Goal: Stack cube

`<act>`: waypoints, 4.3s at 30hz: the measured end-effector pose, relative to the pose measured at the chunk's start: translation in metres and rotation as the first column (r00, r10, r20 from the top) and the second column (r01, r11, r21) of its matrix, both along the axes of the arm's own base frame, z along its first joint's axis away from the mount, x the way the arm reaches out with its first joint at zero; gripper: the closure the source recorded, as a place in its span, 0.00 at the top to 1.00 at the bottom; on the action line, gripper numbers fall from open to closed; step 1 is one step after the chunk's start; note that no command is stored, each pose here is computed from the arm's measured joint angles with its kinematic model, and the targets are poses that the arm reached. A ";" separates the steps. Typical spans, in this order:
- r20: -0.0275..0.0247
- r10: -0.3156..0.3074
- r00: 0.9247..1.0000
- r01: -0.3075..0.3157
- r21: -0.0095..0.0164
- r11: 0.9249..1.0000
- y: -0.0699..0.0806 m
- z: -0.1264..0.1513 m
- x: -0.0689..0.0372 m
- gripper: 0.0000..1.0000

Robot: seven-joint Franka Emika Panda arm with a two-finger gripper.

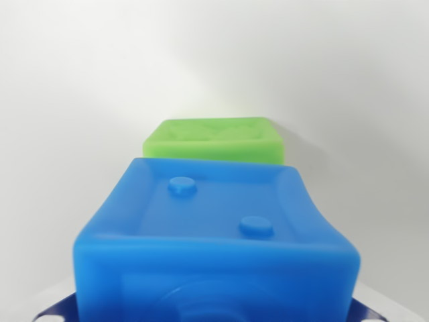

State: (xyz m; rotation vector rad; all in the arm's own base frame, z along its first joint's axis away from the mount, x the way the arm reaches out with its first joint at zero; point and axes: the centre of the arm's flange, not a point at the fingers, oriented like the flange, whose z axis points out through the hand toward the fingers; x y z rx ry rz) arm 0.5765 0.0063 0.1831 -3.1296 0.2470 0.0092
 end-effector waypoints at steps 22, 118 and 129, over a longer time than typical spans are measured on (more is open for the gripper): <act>0.000 0.000 1.000 0.000 0.000 1.000 0.000 -0.014 0.000 1.00; 0.008 0.000 1.000 0.000 -0.006 1.000 0.000 0.203 0.001 1.00; 0.008 0.001 1.000 -0.001 -0.006 1.000 0.000 0.240 0.002 1.00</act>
